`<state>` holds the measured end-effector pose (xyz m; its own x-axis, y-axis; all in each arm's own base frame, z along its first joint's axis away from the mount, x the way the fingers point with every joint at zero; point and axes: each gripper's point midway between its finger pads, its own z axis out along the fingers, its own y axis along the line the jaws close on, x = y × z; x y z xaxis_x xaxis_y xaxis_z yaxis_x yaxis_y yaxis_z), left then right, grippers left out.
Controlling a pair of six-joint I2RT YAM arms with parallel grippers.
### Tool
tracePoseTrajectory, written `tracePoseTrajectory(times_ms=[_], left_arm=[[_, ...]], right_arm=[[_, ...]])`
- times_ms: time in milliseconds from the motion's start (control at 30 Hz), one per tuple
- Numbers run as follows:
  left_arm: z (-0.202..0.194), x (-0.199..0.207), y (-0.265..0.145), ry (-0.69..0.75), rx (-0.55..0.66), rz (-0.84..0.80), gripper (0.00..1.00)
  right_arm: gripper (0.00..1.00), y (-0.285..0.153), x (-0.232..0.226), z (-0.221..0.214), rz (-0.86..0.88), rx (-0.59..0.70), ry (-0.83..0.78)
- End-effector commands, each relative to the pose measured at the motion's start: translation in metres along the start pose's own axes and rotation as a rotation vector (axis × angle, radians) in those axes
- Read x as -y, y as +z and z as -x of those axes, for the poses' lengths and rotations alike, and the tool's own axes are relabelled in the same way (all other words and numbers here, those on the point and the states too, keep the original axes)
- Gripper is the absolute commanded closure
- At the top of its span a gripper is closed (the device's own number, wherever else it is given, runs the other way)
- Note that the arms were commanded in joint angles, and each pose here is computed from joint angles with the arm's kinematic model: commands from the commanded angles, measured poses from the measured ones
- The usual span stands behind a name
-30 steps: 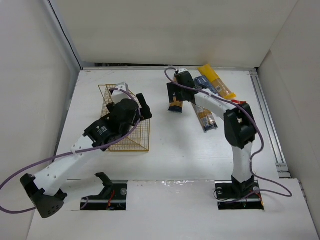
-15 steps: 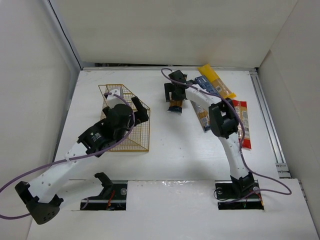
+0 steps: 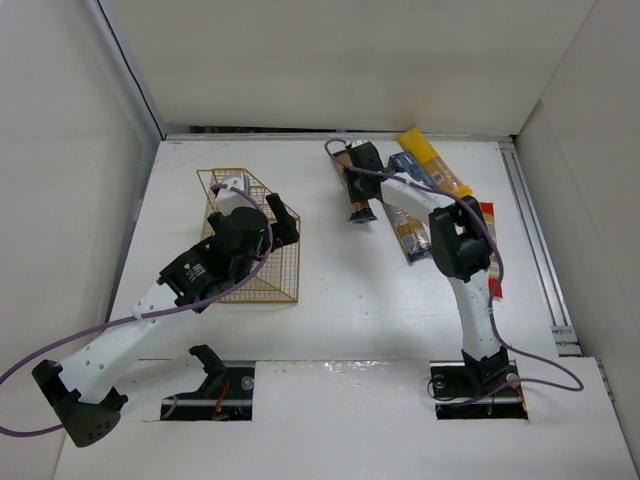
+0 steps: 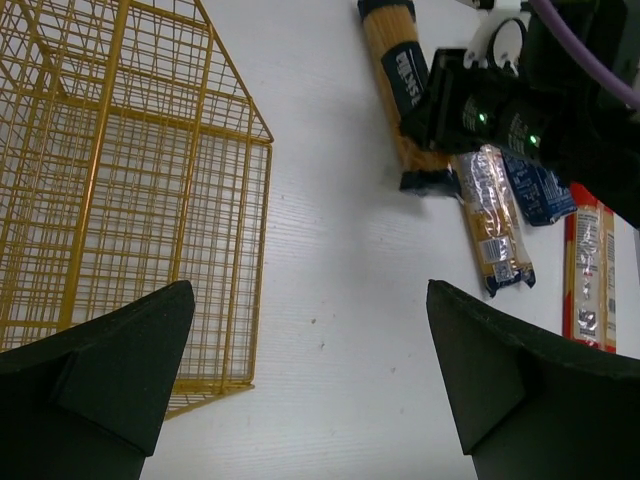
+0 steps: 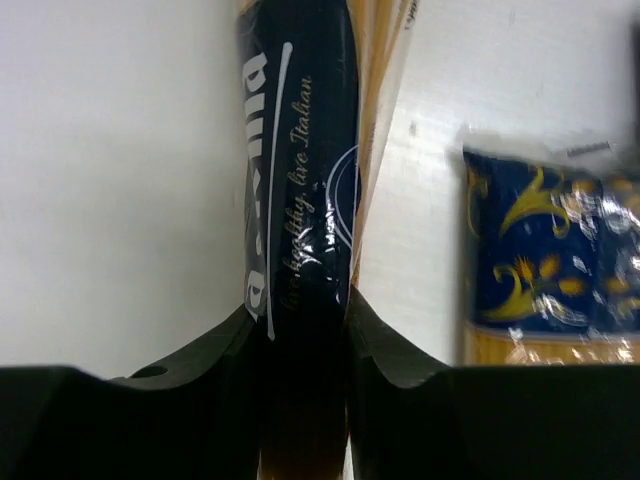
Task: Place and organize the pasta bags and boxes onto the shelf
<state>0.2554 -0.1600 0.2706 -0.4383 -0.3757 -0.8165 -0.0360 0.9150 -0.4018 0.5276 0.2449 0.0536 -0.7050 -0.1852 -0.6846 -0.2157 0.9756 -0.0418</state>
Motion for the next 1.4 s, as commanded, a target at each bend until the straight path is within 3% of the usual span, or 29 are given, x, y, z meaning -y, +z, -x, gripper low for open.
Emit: tracePoseTrajectory(times_ms=[0,67,233,333,500,800,1367], left_arm=[[0.008,0.004,-0.003,0.003,0.017,-0.017,0.00],[0.008,0.003,-0.004,-0.002,0.023,-0.022,0.00],[-0.006,0.009,-0.001,-0.004,-0.003,-0.083,0.00],[-0.009,0.007,-0.001,-0.014,-0.004,-0.082,0.00],[-0.017,0.008,0.005,0.002,-0.032,-0.073,0.00],[-0.015,0.016,0.007,0.020,-0.046,-0.090,0.00],[-0.012,0.012,0.002,0.028,-0.037,-0.085,0.00]], right_arm=[[1.00,-0.076,-0.008,0.064,0.085,0.270,-0.186],[1.00,-0.115,-0.008,0.068,0.142,0.391,-0.293],[1.00,-0.167,0.006,0.035,0.111,0.418,-0.421],[1.00,-0.185,0.001,0.005,0.198,0.437,-0.490],[1.00,-0.223,-0.035,-0.024,0.445,0.628,-0.616],[1.00,-0.237,-0.100,-0.061,0.779,0.678,-0.802],[1.00,-0.230,-0.165,-0.095,0.951,0.600,-0.871]])
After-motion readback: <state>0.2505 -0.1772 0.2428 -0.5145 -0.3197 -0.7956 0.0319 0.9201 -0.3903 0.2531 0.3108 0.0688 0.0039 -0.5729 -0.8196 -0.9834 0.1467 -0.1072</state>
